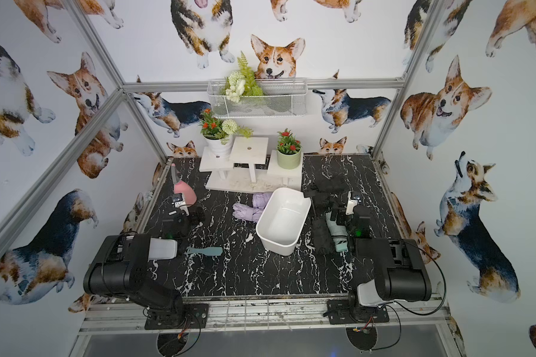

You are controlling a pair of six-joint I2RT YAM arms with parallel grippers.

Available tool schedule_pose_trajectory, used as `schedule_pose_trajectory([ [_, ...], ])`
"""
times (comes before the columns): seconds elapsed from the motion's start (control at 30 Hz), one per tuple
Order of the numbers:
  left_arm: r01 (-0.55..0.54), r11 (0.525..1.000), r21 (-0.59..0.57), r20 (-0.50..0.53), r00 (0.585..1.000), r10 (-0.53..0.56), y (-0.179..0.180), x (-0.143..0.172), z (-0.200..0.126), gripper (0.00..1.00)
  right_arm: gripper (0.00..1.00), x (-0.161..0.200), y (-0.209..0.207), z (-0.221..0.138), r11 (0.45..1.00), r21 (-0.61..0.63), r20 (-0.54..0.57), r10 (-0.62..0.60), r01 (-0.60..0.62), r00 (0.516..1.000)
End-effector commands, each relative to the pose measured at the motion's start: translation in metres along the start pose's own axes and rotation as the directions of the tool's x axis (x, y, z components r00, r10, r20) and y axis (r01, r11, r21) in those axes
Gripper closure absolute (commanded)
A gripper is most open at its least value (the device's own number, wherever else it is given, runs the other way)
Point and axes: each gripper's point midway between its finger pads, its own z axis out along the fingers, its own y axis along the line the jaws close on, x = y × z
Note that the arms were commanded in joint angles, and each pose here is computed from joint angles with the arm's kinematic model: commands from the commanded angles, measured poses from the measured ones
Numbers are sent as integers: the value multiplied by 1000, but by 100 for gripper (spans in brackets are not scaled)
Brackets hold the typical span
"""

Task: Put the umbrella into the storage box
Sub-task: Pick up the umbrella from the center of the board.

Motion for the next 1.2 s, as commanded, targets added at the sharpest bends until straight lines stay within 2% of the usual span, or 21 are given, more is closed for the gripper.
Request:
schedule_pose_trajectory([
  [0.0,3,1000,5,17,1000,-3,0,-6,1,0,0,-6,1,0,1000,-4,23,-13,13,1000],
  [0.7,21,1000,2,10,1000,-21,3,-9,2,0,0,-7,-2,0,1000,13,22,-9,8,1000],
  [0.8,15,1000,10,15,1000,-15,2,-12,-1,0,0,-16,-1,-7,1000,9,58,-11,11,998],
  [0.93,-2,999,-40,-18,1000,1,4,-36,-10,1,4,-43,-5,-33,998,55,80,21,-25,997],
  [1.0,-3,997,-71,-6,1000,3,0,-58,-21,1,6,-65,-9,-55,994,87,124,59,-70,990],
  [1.17,12,1000,-4,-23,1000,-12,-32,-96,-50,2,8,-97,-3,-100,986,70,112,143,-151,983],
])
